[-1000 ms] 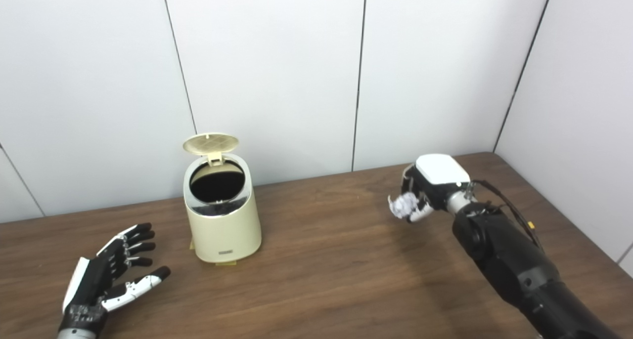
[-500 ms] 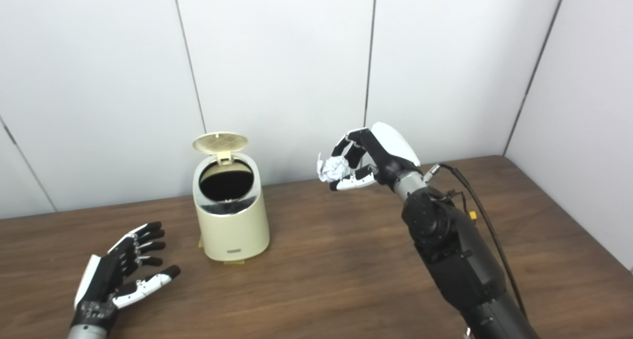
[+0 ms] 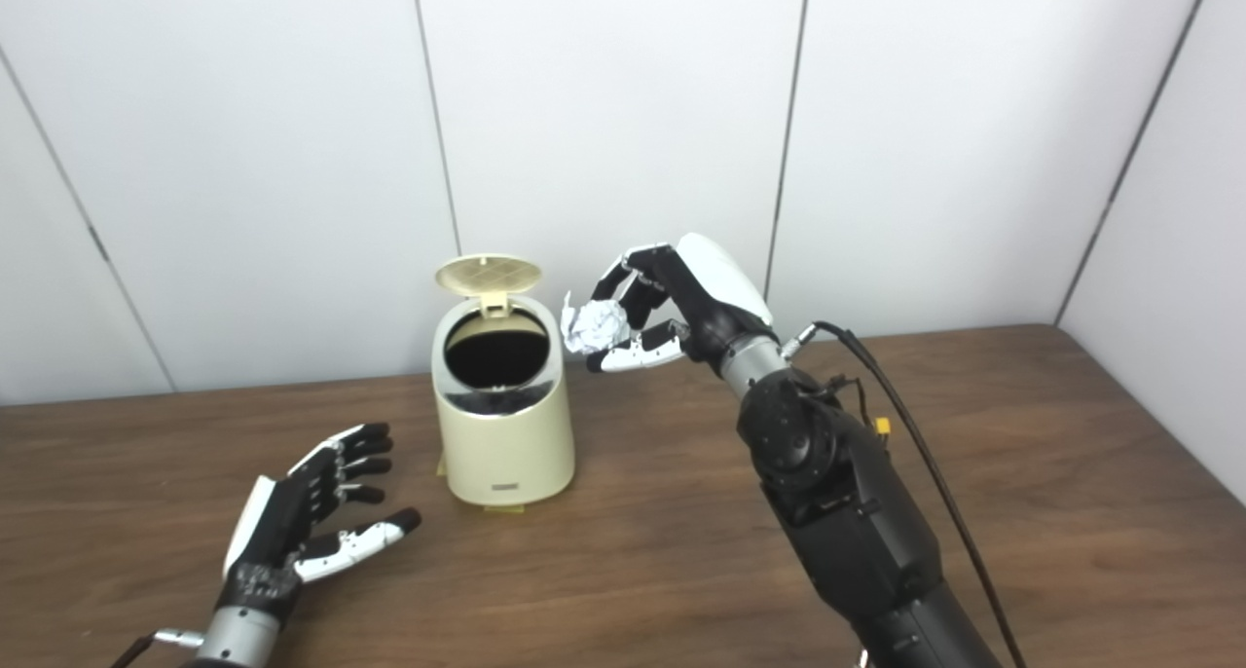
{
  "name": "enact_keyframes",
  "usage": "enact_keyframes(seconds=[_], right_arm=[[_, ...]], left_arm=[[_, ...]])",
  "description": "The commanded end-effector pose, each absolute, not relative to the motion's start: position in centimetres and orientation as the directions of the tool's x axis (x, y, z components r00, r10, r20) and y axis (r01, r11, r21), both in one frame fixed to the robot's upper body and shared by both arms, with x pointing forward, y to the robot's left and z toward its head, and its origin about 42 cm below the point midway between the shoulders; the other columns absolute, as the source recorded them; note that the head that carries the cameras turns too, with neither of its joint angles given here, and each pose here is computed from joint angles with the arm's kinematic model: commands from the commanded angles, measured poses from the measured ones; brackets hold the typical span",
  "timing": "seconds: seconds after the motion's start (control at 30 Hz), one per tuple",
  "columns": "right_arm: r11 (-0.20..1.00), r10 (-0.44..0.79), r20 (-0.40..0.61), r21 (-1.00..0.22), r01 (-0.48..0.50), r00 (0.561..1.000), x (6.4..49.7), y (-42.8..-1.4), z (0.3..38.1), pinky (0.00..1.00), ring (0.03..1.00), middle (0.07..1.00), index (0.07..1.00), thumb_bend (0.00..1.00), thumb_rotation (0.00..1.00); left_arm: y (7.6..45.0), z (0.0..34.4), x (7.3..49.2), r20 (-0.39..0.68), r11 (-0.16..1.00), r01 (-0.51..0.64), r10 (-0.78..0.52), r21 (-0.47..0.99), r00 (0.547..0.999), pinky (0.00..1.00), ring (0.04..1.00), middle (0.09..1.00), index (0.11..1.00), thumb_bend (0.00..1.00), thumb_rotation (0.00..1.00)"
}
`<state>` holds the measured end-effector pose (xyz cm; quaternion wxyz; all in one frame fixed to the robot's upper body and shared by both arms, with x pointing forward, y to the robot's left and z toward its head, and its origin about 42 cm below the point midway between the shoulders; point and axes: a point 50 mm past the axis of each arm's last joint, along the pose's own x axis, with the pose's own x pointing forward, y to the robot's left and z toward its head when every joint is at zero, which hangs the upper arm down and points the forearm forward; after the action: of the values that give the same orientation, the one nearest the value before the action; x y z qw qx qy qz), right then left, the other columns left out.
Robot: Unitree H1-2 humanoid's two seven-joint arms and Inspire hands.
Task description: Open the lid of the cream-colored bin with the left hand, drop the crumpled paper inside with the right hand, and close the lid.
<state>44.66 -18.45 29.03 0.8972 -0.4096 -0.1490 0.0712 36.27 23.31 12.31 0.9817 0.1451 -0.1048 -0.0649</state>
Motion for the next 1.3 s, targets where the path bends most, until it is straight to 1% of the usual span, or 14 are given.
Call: enact_keyframes(seconds=[0.0,0.03,0.13,0.3,0.77,0.8,0.83,0.87,0.9,0.93,0.97,1.0,1.13,1.27], right_arm=[[0.658,0.276,0.319,-0.750,0.064,0.907,45.5,-17.2,32.3,0.57,0.443,0.429,0.526,0.52,0.00],[0.657,0.280,0.318,-0.752,0.061,0.906,45.6,-16.9,32.2,0.74,0.484,0.433,0.524,0.52,0.01],[0.659,0.299,0.313,-0.751,0.043,0.902,46.2,-15.9,31.9,0.91,0.508,0.435,0.525,0.52,0.01],[0.684,0.321,0.309,-0.730,0.006,0.895,47.0,-14.5,31.6,1.00,0.535,0.446,0.517,0.52,0.01],[0.697,0.308,0.261,-0.716,-0.030,0.915,48.9,-12.8,30.9,1.00,0.565,0.448,0.517,0.52,0.01],[0.702,0.308,0.260,-0.711,-0.034,0.915,49.0,-12.8,30.8,1.00,0.562,0.455,0.510,0.53,0.01],[0.702,0.311,0.257,-0.711,-0.039,0.915,49.0,-12.8,30.7,0.92,0.564,0.475,0.496,0.53,0.01],[0.695,0.317,0.248,-0.717,-0.046,0.915,48.9,-12.8,30.6,0.91,0.591,0.475,0.506,0.53,0.01],[0.685,0.324,0.241,-0.727,-0.051,0.915,48.8,-12.9,30.4,0.94,0.644,0.540,0.501,0.52,0.08],[0.674,0.329,0.234,-0.737,-0.054,0.915,48.6,-12.9,30.3,0.94,0.683,0.588,0.591,0.69,0.14],[0.665,0.332,0.228,-0.745,-0.056,0.915,48.5,-12.9,30.3,0.93,0.724,0.640,0.667,0.81,0.19],[0.658,0.336,0.225,-0.751,-0.056,0.915,48.4,-13.0,30.2,0.92,0.743,0.664,0.698,0.86,0.20],[0.628,0.350,0.219,-0.777,-0.054,0.911,48.3,-13.3,30.2,0.79,0.750,0.714,0.735,0.92,0.23],[0.615,0.358,0.212,-0.787,-0.059,0.909,48.1,-13.6,30.3,0.75,0.755,0.740,0.747,0.93,0.25]], left_arm=[[22.4,11.7,35.8,0.184,0.952,0.097,-0.154,0.289,0.971,0.66,0.768,0.804,0.837,0.75,0.14],[22.3,11.7,35.8,0.182,0.953,0.096,-0.153,0.287,0.971,0.66,0.767,0.803,0.836,0.75,0.14],[21.9,11.7,35.8,0.180,0.954,0.095,-0.151,0.285,0.972,0.67,0.773,0.805,0.839,0.75,0.14],[21.4,11.7,35.8,0.179,0.962,0.100,-0.149,0.253,0.972,0.69,0.791,0.813,0.845,0.76,0.14],[20.6,12.0,35.6,0.186,0.958,0.100,-0.154,0.270,0.970,0.68,0.773,0.807,0.840,0.75,0.13],[20.6,12.0,35.6,0.185,0.957,0.101,-0.155,0.272,0.970,0.68,0.774,0.807,0.841,0.75,0.13],[20.5,12.0,35.6,0.185,0.956,0.101,-0.155,0.274,0.970,0.68,0.771,0.806,0.842,0.75,0.14],[20.5,12.0,35.6,0.184,0.956,0.101,-0.155,0.276,0.971,0.68,0.771,0.806,0.843,0.75,0.14],[20.5,12.0,35.6,0.182,0.956,0.102,-0.156,0.276,0.971,0.68,0.773,0.807,0.844,0.75,0.15],[20.5,12.0,35.5,0.180,0.956,0.104,-0.157,0.275,0.971,0.68,0.775,0.808,0.846,0.75,0.15],[20.4,12.1,35.5,0.179,0.956,0.105,-0.158,0.276,0.971,0.69,0.779,0.811,0.848,0.75,0.15],[20.4,12.1,35.5,0.179,0.956,0.106,-0.159,0.273,0.971,0.69,0.777,0.811,0.848,0.75,0.15],[20.5,12.0,35.5,0.180,0.955,0.107,-0.161,0.277,0.970,0.68,0.771,0.806,0.843,0.75,0.16],[20.5,11.9,35.6,0.181,0.956,0.111,-0.164,0.271,0.970,0.68,0.775,0.806,0.843,0.75,0.15]])
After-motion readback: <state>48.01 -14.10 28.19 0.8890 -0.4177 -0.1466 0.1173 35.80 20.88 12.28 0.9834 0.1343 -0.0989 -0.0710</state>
